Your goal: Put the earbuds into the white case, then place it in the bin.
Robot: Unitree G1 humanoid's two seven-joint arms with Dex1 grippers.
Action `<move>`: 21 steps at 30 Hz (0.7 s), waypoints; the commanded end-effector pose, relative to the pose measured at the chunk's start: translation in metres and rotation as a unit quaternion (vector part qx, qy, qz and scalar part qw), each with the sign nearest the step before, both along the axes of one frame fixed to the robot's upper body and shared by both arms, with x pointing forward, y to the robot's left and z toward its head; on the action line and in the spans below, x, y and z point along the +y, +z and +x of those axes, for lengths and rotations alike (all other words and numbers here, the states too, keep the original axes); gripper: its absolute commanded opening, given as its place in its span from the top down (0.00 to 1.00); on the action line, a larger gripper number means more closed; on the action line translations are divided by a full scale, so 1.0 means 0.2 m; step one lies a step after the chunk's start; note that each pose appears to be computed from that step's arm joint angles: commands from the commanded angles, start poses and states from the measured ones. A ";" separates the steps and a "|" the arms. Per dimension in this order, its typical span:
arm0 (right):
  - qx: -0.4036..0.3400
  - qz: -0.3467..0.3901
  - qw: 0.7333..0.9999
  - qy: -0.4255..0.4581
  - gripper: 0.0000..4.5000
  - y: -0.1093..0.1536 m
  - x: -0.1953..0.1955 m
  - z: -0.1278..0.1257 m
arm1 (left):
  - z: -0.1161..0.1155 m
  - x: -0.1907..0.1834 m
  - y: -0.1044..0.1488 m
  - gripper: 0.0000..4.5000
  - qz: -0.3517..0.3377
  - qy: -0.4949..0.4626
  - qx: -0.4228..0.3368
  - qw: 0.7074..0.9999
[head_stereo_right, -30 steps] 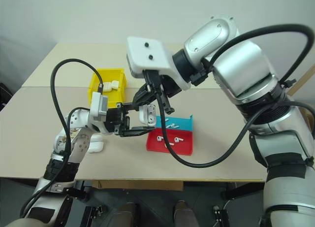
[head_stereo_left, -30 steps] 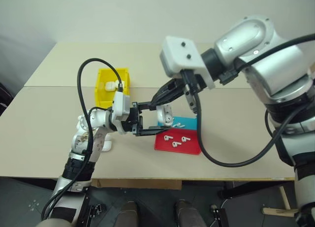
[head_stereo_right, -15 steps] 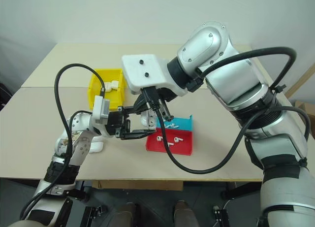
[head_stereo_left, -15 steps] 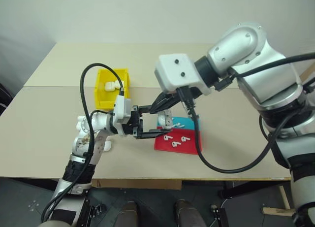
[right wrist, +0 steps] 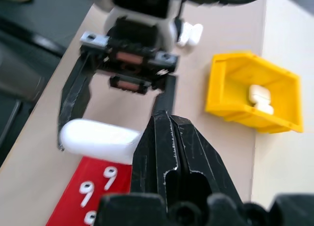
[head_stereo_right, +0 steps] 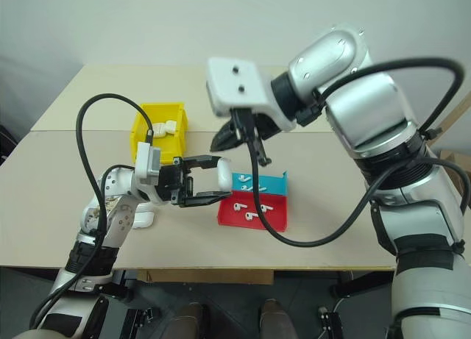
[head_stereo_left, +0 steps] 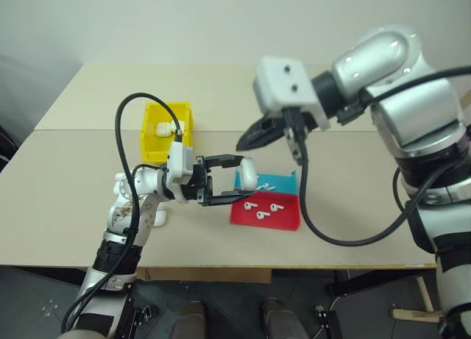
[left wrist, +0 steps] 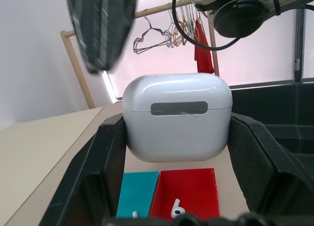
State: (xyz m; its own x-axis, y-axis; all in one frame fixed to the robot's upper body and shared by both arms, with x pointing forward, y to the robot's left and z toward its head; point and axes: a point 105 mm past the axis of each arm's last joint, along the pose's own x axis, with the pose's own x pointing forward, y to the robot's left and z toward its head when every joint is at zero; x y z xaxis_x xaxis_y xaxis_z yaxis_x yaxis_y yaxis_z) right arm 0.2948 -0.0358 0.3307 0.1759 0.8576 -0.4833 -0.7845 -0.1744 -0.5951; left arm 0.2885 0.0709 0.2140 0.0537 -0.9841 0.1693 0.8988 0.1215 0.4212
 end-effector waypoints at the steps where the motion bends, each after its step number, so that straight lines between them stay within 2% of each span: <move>1: -0.037 0.125 0.991 -0.029 0.99 0.19 -0.07 -0.01 | -0.01 0.04 0.13 0.38 -0.040 0.034 -0.026 0.998; 3: -0.038 0.168 0.983 -0.057 0.99 0.21 -0.12 0.00 | 0.00 0.07 0.18 0.38 -0.060 0.058 -0.027 0.996; 5: -0.041 0.207 0.971 -0.115 0.99 0.17 -0.22 0.05 | 0.04 0.13 0.26 0.38 -0.087 0.114 -0.034 0.989; 9: 0.010 0.242 0.945 -0.219 0.99 0.00 -0.36 0.10 | 0.15 0.24 0.36 0.38 -0.109 0.254 -0.044 0.960; 11: 0.036 0.245 0.935 -0.254 0.99 -0.11 -0.40 0.10 | 0.28 0.30 0.38 0.38 -0.092 0.362 -0.048 0.926; 13: 0.049 0.248 0.928 -0.273 0.99 -0.16 -0.42 0.08 | 0.37 0.35 0.40 0.38 -0.097 0.429 -0.046 0.897; 15: 0.060 0.246 0.921 -0.295 0.99 -0.22 -0.45 0.08 | 0.51 0.42 0.42 0.38 -0.091 0.514 -0.033 0.852; 18: 0.077 0.254 0.907 -0.326 0.99 -0.27 -0.49 0.09 | 0.62 0.50 0.43 0.38 -0.097 0.584 -0.004 0.806; 21: 0.081 0.250 0.897 -0.354 0.99 -0.31 -0.53 0.11 | 0.71 0.56 0.36 0.38 -0.061 0.636 0.018 0.769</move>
